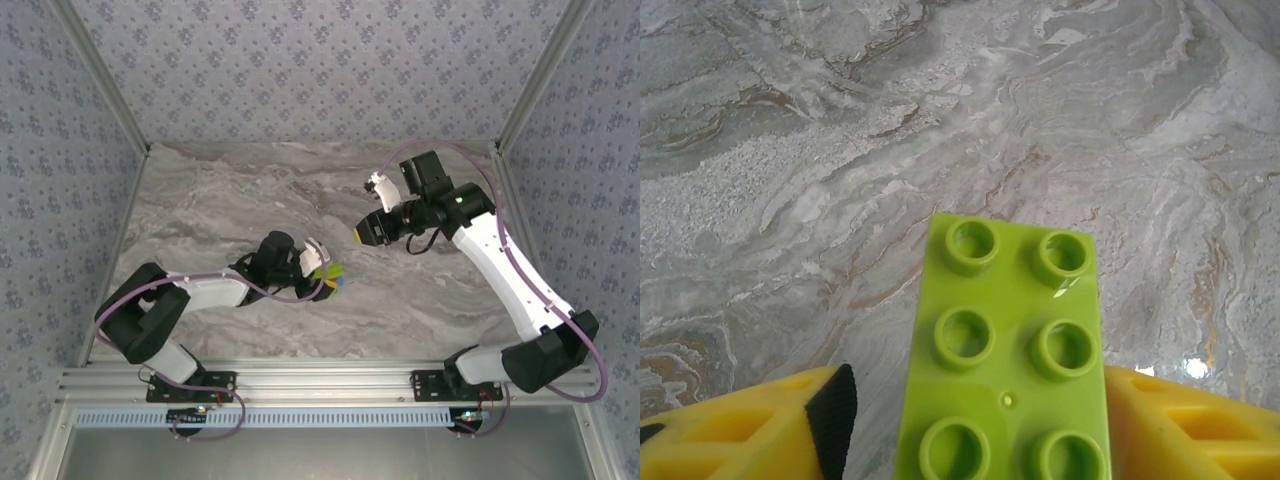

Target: Assemble a carrot with lego

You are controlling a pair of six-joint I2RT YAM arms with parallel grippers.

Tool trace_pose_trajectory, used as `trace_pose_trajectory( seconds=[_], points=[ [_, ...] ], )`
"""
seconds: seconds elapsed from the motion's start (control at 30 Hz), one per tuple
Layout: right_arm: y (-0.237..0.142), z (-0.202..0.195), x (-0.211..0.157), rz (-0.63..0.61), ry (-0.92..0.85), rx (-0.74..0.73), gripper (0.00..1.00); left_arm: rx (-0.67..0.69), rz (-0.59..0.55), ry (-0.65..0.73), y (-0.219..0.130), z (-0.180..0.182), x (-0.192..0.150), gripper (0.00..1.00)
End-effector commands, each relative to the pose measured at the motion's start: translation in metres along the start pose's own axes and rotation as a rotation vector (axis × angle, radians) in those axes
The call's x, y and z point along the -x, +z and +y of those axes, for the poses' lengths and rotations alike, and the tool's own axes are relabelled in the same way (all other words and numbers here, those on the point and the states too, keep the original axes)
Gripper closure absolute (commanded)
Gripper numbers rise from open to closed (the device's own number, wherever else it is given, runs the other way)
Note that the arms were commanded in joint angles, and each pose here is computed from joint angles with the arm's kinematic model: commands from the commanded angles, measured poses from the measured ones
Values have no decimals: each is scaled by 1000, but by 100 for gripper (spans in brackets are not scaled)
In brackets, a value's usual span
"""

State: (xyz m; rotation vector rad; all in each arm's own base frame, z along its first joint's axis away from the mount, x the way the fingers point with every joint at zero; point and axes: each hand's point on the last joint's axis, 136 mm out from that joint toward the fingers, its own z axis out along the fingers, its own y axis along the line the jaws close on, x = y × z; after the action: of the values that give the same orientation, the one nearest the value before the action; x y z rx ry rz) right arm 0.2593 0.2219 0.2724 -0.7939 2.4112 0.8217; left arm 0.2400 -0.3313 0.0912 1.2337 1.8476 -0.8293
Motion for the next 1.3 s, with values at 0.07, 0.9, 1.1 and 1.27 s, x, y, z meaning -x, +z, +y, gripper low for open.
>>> trace_pose_trajectory(
  seconds=[0.07, 0.9, 1.1, 1.27],
  points=[
    [2, 1, -2, 19, -1, 17, 68, -11, -41, 38, -1, -3, 19, 40],
    [17, -20, 16, -17, -345, -82, 69, -138, -138, 50, -51, -43, 60, 60],
    [24, 1, 39, -47, -473, 63, 69, -249, -138, 16, -73, -66, 60, 60],
    [31, 22, 40, 1, -606, 115, 67, -318, -124, -51, -90, -73, 56, 60]
  ],
)
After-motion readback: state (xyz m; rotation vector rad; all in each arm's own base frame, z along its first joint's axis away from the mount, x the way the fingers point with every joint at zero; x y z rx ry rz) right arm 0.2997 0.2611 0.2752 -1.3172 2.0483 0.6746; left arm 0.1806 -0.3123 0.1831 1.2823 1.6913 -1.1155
